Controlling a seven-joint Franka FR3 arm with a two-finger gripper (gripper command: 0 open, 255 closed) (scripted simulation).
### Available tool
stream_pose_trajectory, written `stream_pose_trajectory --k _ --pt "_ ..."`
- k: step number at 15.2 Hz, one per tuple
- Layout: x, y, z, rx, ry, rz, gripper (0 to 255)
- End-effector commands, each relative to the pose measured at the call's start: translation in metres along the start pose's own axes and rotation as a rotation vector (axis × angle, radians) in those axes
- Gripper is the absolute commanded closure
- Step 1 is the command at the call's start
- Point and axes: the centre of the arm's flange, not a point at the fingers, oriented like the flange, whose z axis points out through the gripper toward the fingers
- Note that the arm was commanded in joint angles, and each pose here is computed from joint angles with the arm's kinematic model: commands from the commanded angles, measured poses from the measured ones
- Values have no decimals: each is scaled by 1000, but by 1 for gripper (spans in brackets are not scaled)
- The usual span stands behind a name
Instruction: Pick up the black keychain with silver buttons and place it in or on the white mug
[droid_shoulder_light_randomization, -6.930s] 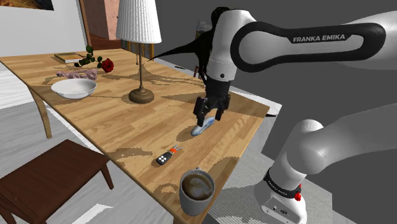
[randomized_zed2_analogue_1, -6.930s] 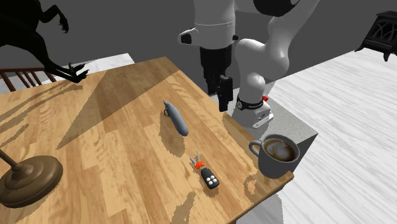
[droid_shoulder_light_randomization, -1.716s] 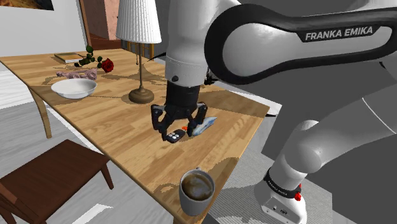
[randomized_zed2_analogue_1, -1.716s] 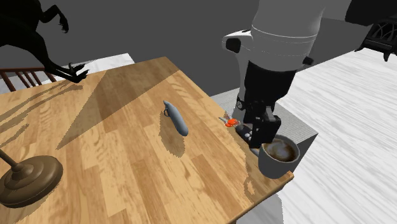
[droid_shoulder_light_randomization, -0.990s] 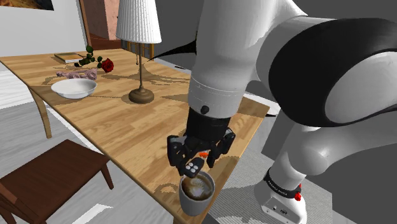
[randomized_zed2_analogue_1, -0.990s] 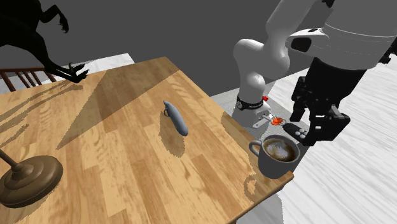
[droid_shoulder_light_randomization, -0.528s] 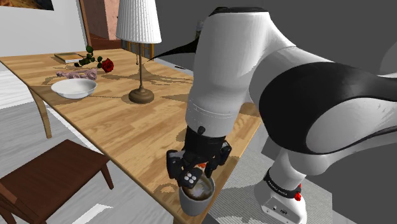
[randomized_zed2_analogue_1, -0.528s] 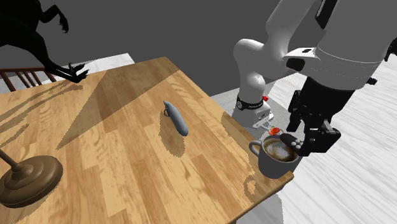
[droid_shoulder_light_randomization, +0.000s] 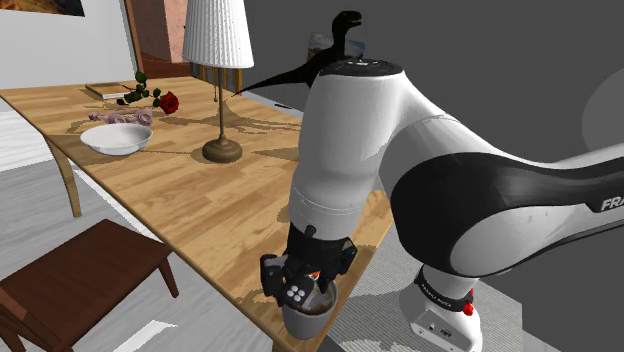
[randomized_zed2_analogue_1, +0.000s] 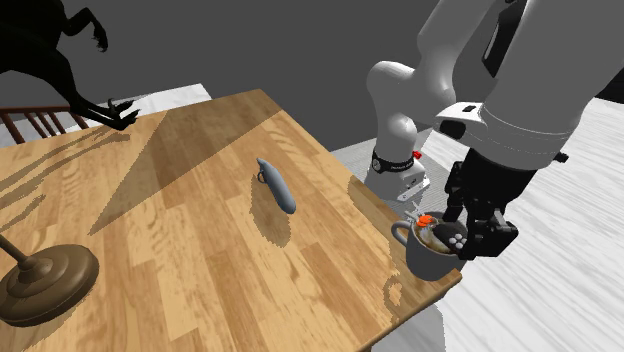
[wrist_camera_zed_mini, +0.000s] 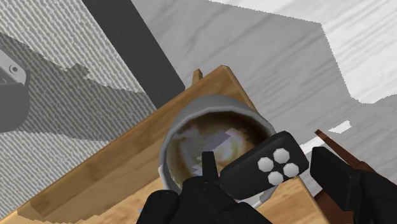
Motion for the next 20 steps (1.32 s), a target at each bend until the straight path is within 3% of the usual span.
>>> stream_pose_trajectory --k 1,5,6,11,15,20 --pt "0 0 1 0 0 0 255" --pt "0 0 1 0 0 0 255" --pt "0 0 1 0 0 0 0" --pt "0 0 1 0 0 0 0" --pt "0 0 -49 0 0 0 0" --pt "0 0 -49 0 0 0 0"
